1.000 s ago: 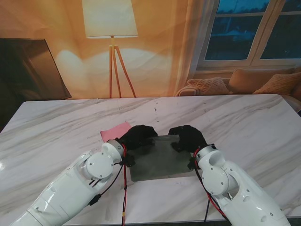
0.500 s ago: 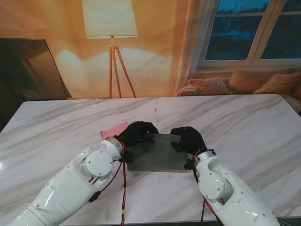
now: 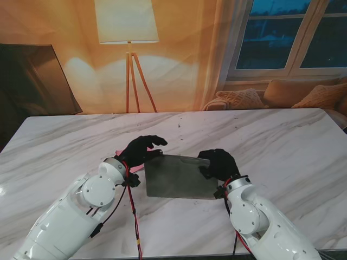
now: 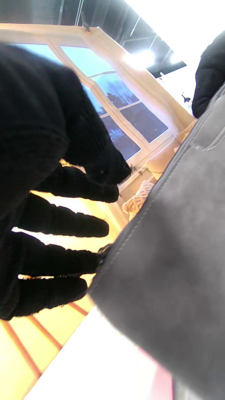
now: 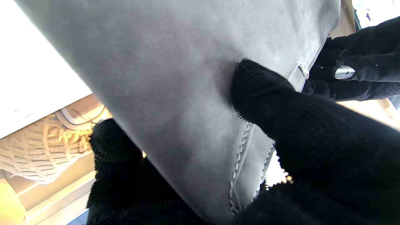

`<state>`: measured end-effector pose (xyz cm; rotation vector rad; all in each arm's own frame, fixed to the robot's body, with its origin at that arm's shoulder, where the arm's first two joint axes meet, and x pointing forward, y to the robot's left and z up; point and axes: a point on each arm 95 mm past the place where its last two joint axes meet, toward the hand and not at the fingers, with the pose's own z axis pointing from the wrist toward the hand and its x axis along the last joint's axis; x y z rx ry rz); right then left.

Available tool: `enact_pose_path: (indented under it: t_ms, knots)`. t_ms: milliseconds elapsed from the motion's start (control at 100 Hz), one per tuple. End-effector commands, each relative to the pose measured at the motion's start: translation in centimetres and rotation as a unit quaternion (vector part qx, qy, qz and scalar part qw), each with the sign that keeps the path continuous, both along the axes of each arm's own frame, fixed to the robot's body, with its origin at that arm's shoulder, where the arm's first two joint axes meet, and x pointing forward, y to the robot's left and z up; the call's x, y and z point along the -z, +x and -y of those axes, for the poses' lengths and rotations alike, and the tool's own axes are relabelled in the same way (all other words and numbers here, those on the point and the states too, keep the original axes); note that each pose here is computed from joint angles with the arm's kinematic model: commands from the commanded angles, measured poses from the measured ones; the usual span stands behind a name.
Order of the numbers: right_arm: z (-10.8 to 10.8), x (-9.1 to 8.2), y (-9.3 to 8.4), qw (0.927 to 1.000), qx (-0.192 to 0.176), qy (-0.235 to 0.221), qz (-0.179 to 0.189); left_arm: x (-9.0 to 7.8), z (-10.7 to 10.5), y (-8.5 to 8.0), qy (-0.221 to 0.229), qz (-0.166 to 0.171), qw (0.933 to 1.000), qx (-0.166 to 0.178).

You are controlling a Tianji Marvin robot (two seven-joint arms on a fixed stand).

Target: Collect documents into a storage pouch

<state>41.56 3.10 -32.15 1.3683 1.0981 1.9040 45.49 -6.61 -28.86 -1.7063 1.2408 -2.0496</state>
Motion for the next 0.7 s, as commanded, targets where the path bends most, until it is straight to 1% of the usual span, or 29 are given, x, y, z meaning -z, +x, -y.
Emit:
enact_pose_path:
  t_ms: [0,160,390,550,690]
  knots:
    - [0.0,0.3,-0.3,1.0000,-0.001,-0.004,-0.008,-0.1,-0.8,-0.3,0.005,0.003,0.9999,-0.009]
    - [0.0,0.3,-0.4,1.0000,0.003,-0.005,-0.008,-0.3,-2.4,-1.0,0.012,0.003,0.9995,-0.029]
    - [0.3,0.3,-0.3,1.0000,0.006,-0.006,-0.002,0.2,-4.4,-2.2,0.030,-0.014,0.9984,-0.046]
    - [0.4,0.3,-0.4,0.9999,0.008,-0.006,0.002,1.1,-5.4,-3.0,0.039,-0.046,0.9969,-0.050]
    - [0.4,0.4,-0.4,1.0000,0.007,-0.005,0.003,1.9,-5.4,-3.3,0.022,-0.081,0.9954,-0.045]
